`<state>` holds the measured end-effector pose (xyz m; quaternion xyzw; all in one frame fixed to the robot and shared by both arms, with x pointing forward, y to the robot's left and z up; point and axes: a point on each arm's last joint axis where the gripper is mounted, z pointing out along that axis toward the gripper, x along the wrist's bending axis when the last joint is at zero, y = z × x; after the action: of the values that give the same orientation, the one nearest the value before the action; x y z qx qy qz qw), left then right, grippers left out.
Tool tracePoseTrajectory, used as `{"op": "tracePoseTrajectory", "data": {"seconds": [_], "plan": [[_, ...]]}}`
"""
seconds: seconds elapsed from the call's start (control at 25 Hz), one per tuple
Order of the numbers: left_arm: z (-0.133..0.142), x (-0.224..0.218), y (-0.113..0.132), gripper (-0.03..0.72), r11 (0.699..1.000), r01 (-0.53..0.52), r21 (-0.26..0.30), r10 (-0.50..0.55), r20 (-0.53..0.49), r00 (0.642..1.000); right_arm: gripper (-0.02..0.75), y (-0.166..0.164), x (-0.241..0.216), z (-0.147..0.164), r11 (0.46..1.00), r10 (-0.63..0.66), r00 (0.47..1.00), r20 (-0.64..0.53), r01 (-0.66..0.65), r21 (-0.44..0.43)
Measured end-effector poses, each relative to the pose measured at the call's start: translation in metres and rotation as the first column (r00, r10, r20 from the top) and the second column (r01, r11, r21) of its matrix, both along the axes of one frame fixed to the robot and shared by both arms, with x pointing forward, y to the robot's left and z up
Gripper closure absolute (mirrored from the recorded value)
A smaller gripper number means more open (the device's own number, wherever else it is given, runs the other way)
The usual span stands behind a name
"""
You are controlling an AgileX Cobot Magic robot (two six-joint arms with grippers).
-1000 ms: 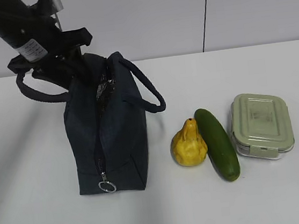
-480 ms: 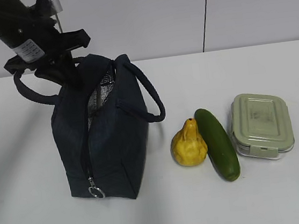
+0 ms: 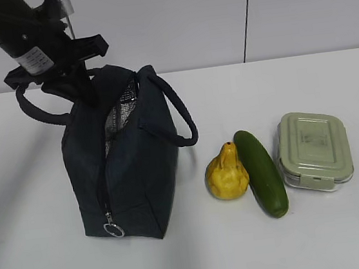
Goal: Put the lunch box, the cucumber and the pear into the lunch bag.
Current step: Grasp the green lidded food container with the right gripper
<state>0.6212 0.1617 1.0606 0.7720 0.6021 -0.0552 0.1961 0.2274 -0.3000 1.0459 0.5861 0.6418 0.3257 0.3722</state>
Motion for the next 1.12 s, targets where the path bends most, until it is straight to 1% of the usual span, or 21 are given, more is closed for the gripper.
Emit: {"op": "tracePoseTrajectory", "data": {"seconds": [0.2,0.36,0.44,0.6,0.68,0.76,0.88,1.0,1.12], "plan": [[0.000,0.001,0.003,0.685,0.999,-0.029,0.025,0.029,0.007,1.000,0.386,0.000,0.000,0.000,1.000,0.001,1.000,0.000,-0.001,0.001],[0.000,0.002,0.003,0.685,0.999,-0.045,0.021,0.045,0.016,0.999,0.386,0.003,0.000,0.000,1.000,0.017,1.000,-0.001,-0.017,0.025],[0.001,0.003,0.003,0.685,0.998,-0.064,0.017,0.064,0.021,0.998,0.386,0.003,0.000,0.000,0.999,0.020,1.000,-0.001,-0.020,0.029],[0.001,0.004,0.003,0.685,0.997,-0.069,0.017,0.069,0.022,0.997,0.383,0.003,0.000,0.000,0.999,0.022,1.000,0.000,-0.022,0.032],[0.001,0.004,0.003,0.685,0.997,-0.070,0.017,0.070,0.022,0.997,0.358,0.003,-0.001,0.005,0.999,0.022,1.000,0.006,-0.023,0.032],[0.001,0.004,0.003,0.685,0.997,-0.071,0.017,0.070,0.022,0.997,0.318,0.003,0.005,0.012,0.999,0.019,1.000,-0.021,-0.018,0.036],[0.001,0.004,0.003,0.685,0.997,-0.071,0.017,0.071,0.022,0.997,0.261,0.003,0.023,0.024,0.998,0.005,0.994,-0.111,0.002,0.060],[0.001,0.004,0.003,0.685,0.997,-0.071,0.017,0.071,0.023,0.997,0.242,0.004,0.050,0.033,0.995,-0.010,0.979,-0.202,0.030,0.096],[0.001,0.004,0.003,0.685,0.997,-0.071,0.017,0.071,0.023,0.997,0.237,0.007,0.081,0.039,0.987,-0.001,0.957,-0.290,0.047,0.153]]}}
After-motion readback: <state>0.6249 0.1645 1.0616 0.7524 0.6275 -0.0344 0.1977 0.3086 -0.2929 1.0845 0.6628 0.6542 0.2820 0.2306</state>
